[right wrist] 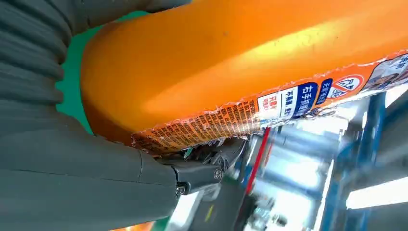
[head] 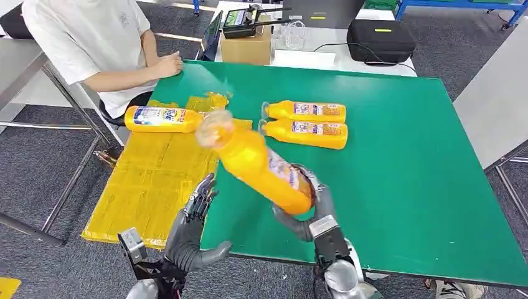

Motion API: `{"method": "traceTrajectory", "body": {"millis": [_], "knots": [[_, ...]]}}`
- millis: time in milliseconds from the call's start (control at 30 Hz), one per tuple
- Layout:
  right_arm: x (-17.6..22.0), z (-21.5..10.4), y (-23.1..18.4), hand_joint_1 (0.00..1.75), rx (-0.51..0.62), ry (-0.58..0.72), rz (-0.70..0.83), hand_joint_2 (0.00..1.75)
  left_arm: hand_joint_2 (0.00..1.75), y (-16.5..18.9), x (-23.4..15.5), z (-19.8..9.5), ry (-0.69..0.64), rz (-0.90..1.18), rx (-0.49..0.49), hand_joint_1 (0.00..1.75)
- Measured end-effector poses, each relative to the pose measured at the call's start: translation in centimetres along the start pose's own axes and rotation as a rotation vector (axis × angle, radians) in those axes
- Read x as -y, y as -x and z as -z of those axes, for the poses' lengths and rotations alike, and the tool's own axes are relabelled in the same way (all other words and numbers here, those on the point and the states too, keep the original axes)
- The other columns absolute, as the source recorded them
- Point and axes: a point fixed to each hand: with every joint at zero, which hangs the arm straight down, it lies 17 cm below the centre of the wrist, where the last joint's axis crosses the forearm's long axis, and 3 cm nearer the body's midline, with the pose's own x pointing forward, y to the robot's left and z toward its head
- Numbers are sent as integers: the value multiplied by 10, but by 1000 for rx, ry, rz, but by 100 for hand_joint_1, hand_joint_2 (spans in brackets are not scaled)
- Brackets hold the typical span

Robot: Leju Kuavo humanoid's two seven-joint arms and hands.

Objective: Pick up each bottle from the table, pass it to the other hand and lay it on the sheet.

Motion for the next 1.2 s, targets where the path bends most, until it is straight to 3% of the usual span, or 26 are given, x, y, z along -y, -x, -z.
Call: {"method": "traceTrajectory", "body": {"millis": [200, 367, 1200], "knots": [[-63, -5, -24, 175, 73, -136, -15, 175, 175, -11, -17, 18, -108, -19, 43, 0], [-91, -10, -31, 175, 87, -216, 17, 175, 175, -20, -21, 20, -127, -67, 77, 0], [-106, -9, -30, 175, 91, -285, 51, 175, 175, -32, -14, 19, -91, -79, 123, 0]]}}
